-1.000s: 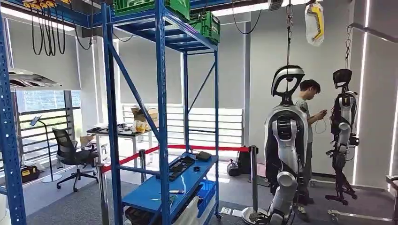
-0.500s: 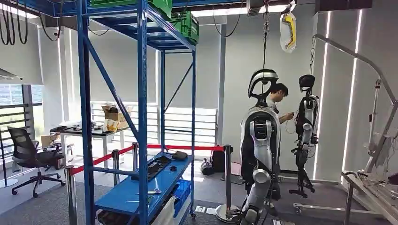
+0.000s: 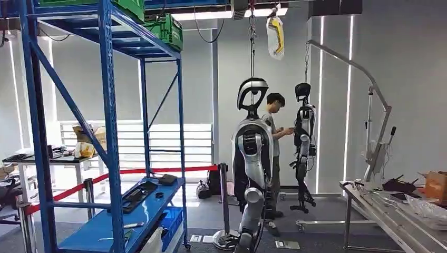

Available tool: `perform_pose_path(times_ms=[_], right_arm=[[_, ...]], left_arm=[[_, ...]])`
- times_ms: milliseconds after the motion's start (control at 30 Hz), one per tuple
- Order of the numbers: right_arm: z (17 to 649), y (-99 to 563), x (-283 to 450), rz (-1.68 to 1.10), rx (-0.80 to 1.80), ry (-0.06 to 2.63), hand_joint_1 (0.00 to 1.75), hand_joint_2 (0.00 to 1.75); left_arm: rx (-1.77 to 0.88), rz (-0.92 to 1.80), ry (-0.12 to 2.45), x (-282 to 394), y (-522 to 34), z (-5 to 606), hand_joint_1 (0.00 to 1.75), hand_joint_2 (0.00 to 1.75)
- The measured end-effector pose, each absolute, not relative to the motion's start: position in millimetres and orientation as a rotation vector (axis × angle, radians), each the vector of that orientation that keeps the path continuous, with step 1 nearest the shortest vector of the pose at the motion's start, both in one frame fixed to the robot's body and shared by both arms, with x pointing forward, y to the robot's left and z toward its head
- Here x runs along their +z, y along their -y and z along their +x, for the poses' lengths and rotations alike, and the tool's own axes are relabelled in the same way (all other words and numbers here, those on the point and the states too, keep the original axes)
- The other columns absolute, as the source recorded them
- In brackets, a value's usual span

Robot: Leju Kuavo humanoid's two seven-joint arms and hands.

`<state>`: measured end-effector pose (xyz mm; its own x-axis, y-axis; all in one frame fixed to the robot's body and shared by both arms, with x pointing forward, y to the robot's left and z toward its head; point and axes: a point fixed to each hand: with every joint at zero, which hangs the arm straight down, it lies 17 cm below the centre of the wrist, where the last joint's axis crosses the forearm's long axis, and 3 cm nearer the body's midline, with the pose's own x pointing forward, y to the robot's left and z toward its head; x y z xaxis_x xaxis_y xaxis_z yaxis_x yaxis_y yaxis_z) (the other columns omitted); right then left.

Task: Take the parts from the cabinet and place them on the table.

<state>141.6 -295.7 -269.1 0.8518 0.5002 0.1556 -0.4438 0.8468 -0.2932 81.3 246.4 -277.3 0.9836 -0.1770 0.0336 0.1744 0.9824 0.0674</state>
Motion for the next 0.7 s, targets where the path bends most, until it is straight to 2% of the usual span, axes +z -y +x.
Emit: perform_pose_path(times_ms=[700], right_arm=[[144.4, 295.8, -268.5, -0.258, 0.498, 0.242, 1.75, 1.75]], left_arm=[[-0.198, 0.065, 0.040, -276.8, -245.5, 83.3, 0.00, 0.00]])
